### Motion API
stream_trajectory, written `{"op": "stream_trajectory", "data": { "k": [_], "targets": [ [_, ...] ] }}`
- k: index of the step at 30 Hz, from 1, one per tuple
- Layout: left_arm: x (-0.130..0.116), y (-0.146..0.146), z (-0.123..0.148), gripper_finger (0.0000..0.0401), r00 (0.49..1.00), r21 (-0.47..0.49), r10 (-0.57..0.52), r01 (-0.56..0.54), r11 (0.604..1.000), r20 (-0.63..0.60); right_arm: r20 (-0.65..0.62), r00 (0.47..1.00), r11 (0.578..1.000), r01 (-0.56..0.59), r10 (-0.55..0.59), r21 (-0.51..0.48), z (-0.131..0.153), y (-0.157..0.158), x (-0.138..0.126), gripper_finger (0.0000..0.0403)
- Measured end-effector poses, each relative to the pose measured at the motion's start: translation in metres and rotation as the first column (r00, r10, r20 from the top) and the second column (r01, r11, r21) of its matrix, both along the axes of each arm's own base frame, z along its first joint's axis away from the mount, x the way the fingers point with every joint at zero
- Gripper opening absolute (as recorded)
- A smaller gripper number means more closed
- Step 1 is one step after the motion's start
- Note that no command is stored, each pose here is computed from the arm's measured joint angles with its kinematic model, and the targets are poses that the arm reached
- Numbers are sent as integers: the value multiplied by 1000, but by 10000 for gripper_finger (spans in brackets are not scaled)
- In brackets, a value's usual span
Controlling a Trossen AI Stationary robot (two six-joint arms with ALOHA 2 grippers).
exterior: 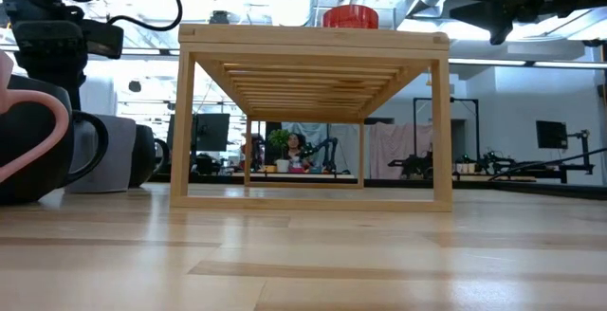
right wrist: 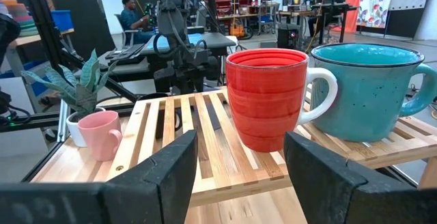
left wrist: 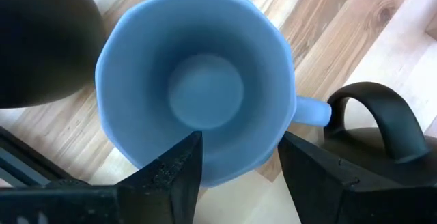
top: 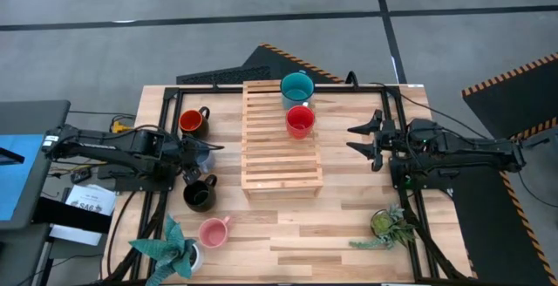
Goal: Place coffee mugs
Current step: Put the light blue mug on the shelf
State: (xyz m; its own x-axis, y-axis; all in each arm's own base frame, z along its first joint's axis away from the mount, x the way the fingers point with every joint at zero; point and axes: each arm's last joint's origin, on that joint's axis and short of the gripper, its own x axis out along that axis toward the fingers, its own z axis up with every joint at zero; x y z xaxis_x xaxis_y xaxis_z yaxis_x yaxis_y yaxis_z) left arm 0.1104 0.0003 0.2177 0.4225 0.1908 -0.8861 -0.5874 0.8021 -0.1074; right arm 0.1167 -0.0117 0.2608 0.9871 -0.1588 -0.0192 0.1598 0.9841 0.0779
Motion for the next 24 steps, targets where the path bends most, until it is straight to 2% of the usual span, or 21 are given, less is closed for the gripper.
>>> {"op": "stream_trajectory", "data": {
  "k": [5,12,16,24],
  "targets": [
    [1,0,1,178,1000,3,1,-1,1000,12,0,1000,1000,0,0,0,0,0,0,244],
    [11,-1,6,178,991,-2,-5,6,1000,134,0,1000,1000,0,0,0,0,0,0,244],
    [14,-1,8,178,987,-5,-2,3,1000,162,0,1000,1000,0,0,0,0,0,0,244],
    [22,0,2,178,992,6,40,-41,999,122,0,1000,1000,0,0,0,0,0,0,244]
  ]
}}
